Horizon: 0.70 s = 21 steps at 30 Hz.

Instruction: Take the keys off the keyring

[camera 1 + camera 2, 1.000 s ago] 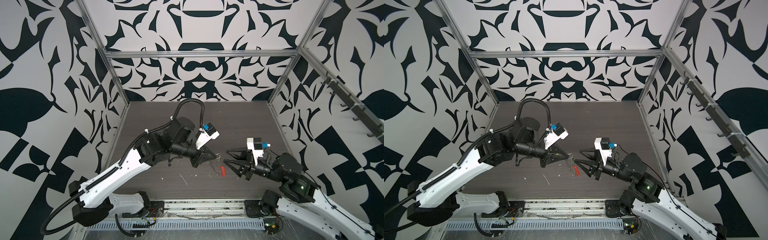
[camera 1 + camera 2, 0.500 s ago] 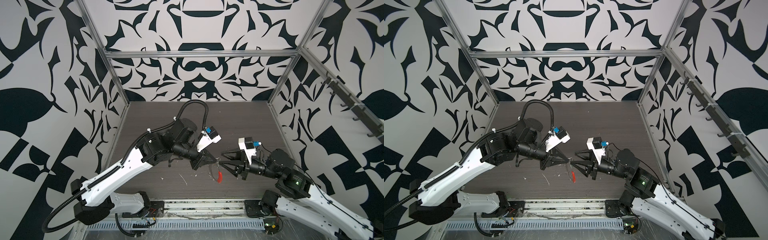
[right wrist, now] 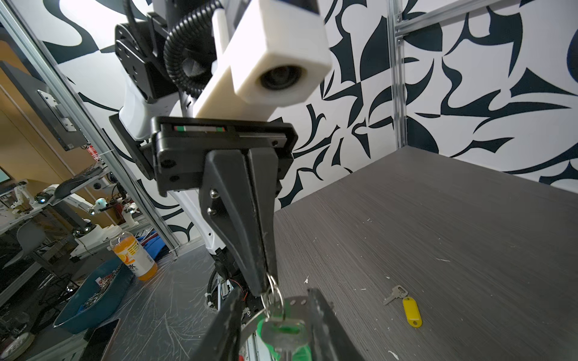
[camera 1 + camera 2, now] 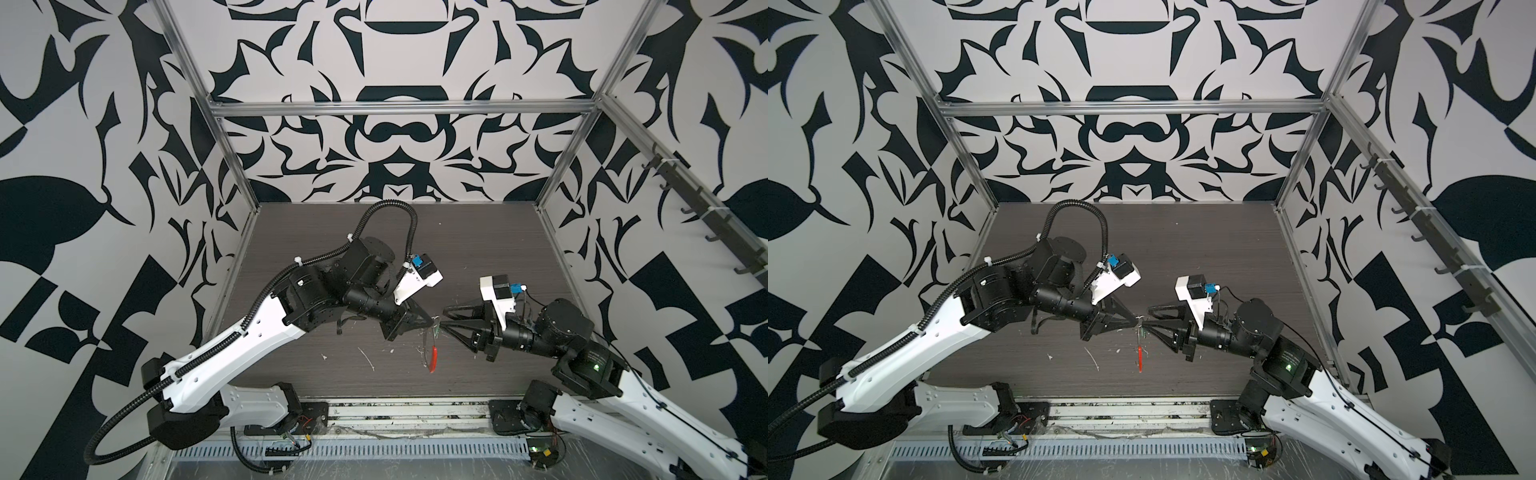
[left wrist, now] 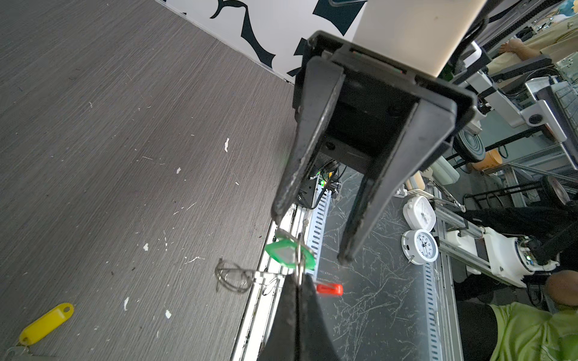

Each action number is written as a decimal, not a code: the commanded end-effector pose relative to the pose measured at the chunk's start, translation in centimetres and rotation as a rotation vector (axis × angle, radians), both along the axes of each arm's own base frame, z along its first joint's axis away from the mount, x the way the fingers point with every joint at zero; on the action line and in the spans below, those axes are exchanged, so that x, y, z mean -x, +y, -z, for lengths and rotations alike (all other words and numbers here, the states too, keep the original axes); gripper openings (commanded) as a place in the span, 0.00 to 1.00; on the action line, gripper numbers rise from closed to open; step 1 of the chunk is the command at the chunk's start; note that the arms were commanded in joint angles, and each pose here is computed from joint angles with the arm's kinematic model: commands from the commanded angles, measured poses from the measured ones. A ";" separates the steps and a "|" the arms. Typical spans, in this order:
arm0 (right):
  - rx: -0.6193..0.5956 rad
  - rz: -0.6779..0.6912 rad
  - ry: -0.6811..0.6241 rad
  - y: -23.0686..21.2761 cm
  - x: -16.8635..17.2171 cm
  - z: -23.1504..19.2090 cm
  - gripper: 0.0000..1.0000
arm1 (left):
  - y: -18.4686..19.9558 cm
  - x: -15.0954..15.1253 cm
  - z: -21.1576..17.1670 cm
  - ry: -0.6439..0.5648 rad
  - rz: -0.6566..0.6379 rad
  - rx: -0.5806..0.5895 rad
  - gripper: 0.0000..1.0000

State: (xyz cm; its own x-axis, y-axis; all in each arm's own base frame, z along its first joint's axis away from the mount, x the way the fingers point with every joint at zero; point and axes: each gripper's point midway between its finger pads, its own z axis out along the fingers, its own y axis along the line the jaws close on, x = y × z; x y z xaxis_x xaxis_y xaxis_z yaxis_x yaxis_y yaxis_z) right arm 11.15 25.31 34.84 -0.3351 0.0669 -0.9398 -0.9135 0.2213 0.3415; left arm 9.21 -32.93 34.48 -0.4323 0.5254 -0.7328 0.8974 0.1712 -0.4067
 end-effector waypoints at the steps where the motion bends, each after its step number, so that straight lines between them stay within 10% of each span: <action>1: -0.059 -0.019 -0.043 0.1 0.4 -2.4 0.35 | 0.2 0.4 -1.0 -0.013 0.020 0.015 0.00; 21: -0.063 -0.004 -0.035 0.0 0.1 -2.1 0.20 | 0.3 -0.1 -1.0 -0.031 -0.012 0.012 0.00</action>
